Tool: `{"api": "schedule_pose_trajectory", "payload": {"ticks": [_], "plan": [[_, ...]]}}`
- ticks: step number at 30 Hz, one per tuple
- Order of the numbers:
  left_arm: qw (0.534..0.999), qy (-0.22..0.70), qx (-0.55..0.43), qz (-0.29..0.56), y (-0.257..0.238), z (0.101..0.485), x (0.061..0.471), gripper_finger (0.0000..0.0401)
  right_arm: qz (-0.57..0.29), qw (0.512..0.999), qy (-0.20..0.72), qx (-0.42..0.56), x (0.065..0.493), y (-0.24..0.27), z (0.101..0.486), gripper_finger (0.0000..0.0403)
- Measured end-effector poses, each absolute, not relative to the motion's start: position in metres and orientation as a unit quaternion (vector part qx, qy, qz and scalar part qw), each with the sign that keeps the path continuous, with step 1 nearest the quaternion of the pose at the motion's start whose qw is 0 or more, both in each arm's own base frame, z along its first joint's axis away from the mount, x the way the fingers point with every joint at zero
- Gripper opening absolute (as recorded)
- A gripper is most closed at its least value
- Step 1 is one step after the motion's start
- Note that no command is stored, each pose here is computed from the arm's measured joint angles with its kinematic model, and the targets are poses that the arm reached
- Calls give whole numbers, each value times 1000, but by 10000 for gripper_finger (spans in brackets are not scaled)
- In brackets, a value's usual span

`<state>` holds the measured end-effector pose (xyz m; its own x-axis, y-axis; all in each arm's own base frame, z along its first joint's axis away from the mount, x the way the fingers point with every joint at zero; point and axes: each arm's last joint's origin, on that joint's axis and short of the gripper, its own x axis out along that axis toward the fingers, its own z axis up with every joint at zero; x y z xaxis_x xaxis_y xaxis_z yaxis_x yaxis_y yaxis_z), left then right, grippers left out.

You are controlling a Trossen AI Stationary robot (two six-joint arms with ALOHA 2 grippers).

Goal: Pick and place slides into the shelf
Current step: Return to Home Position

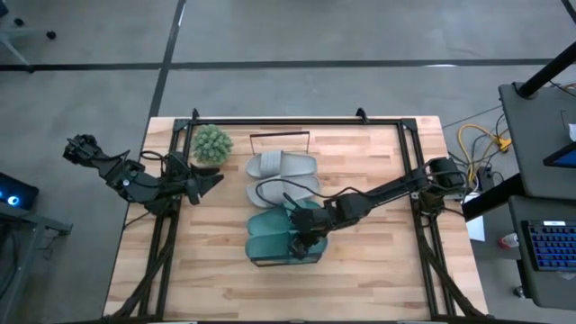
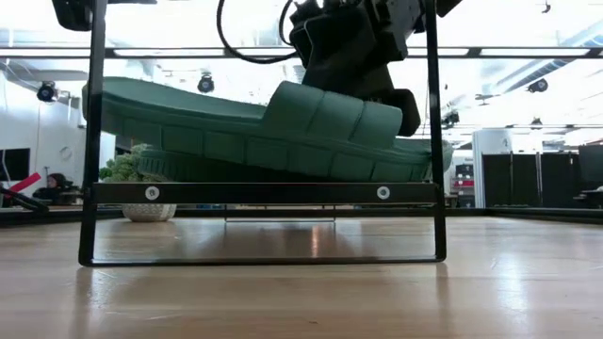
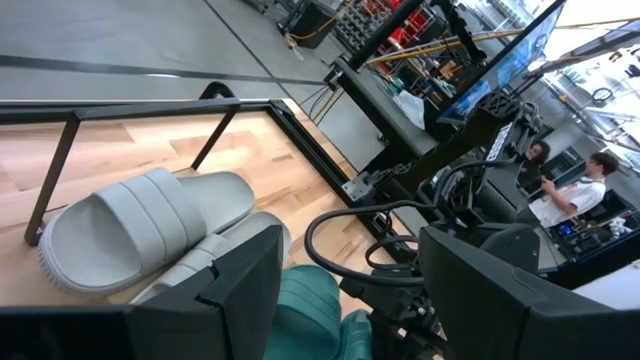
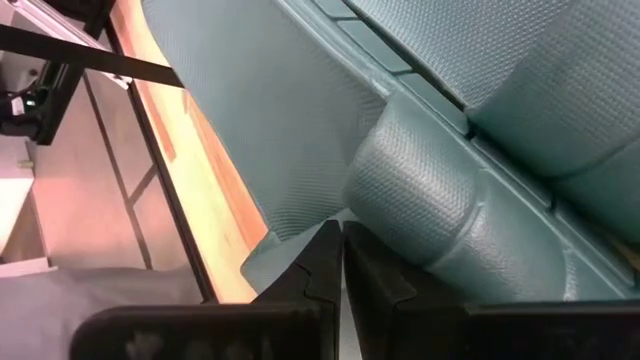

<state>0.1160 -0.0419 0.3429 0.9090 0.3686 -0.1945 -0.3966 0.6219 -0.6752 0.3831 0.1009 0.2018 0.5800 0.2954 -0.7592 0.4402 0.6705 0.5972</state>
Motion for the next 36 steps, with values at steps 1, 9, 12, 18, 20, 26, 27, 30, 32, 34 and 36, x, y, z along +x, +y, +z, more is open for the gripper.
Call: {"api": "schedule_pose_trajectory", "payload": {"ticks": [1, 9, 12, 18, 20, 26, 27, 30, 32, 34, 36], "plan": [[900, 18, -379, 213, -42, 343, 116, 219, -46, 792, 456, 404, 384, 101, 202, 8], [900, 19, -379, 212, -42, 343, 116, 219, -57, 788, 461, 403, 383, 96, 201, 8], [900, 19, -379, 213, -42, 343, 116, 219, -57, 785, 466, 404, 383, 94, 198, 8], [900, 19, -380, 213, -42, 343, 116, 219, -41, 797, 443, 408, 386, 92, 202, 8], [900, 19, -380, 212, -42, 343, 116, 219, -34, 803, 429, 413, 388, 91, 206, 8], [900, 20, -379, 213, -42, 343, 117, 219, -27, 814, 412, 408, 394, 88, 216, 8], [901, 20, -378, 213, -42, 342, 117, 219, -25, 817, 409, 407, 395, 87, 218, 8], [901, 21, -377, 214, -43, 342, 117, 219, -22, 823, 400, 402, 397, 85, 223, 8], [901, 21, -377, 214, -43, 342, 118, 219, -21, 827, 394, 400, 399, 82, 226, 8], [901, 21, -377, 214, -43, 342, 118, 219, -21, 830, 389, 399, 401, 80, 228, 8], [901, 22, -377, 214, -43, 342, 118, 219, -21, 831, 386, 400, 401, 78, 229, 8]]}}
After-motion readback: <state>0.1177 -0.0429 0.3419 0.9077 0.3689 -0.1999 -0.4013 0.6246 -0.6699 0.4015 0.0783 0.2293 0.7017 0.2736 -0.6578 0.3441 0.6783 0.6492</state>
